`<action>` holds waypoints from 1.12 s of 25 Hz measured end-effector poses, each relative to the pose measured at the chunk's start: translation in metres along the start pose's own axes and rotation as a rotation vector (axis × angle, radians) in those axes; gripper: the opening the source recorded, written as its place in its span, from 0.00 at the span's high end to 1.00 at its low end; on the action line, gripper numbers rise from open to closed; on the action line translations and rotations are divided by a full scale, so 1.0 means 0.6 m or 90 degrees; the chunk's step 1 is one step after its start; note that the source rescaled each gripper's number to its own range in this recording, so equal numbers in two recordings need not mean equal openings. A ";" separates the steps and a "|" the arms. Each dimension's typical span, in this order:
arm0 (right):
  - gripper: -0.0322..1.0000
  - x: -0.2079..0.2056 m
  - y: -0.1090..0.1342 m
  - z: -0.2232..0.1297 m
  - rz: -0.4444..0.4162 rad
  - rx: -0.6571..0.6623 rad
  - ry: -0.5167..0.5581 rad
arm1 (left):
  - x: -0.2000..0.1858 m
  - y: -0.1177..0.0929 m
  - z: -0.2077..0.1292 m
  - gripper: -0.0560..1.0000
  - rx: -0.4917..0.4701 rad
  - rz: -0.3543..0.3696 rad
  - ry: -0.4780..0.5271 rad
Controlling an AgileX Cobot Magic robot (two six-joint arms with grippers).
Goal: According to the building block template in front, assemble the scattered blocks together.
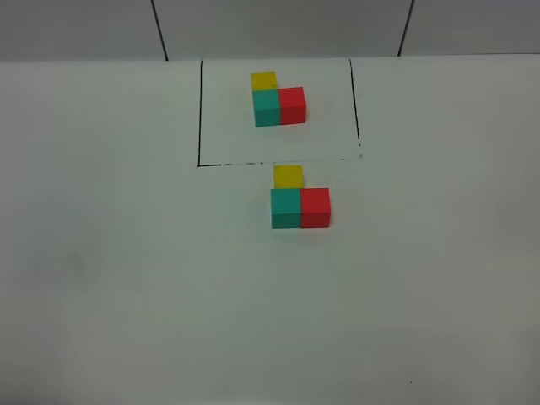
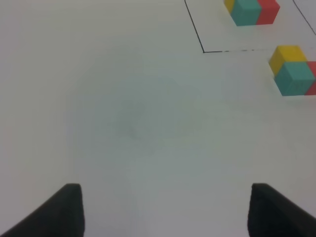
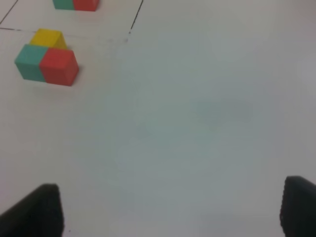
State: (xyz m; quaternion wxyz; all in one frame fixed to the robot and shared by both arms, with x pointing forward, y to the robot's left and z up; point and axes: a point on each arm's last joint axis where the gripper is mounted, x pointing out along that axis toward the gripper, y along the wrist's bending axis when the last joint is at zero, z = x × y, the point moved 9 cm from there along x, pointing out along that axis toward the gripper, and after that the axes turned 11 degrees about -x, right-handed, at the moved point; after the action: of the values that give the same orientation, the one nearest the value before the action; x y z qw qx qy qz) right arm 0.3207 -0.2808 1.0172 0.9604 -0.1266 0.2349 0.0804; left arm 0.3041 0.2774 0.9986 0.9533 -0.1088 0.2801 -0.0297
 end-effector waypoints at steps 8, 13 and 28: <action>0.22 -0.002 0.011 0.002 0.044 -0.025 -0.010 | 0.000 0.000 0.000 0.38 0.000 0.000 0.000; 0.22 -0.002 0.011 0.002 0.045 -0.026 -0.011 | 0.000 0.000 0.000 0.38 0.000 0.000 0.000; 0.22 -0.001 0.000 -0.001 0.021 0.004 -0.003 | 0.000 0.000 0.000 0.38 0.000 0.000 0.000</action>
State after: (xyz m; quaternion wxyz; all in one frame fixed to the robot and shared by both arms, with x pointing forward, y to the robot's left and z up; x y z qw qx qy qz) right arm 0.3199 -0.2813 1.0168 0.9600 -0.1193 0.2347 0.0956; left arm 0.3041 0.2774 0.9986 0.9533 -0.1088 0.2801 -0.0297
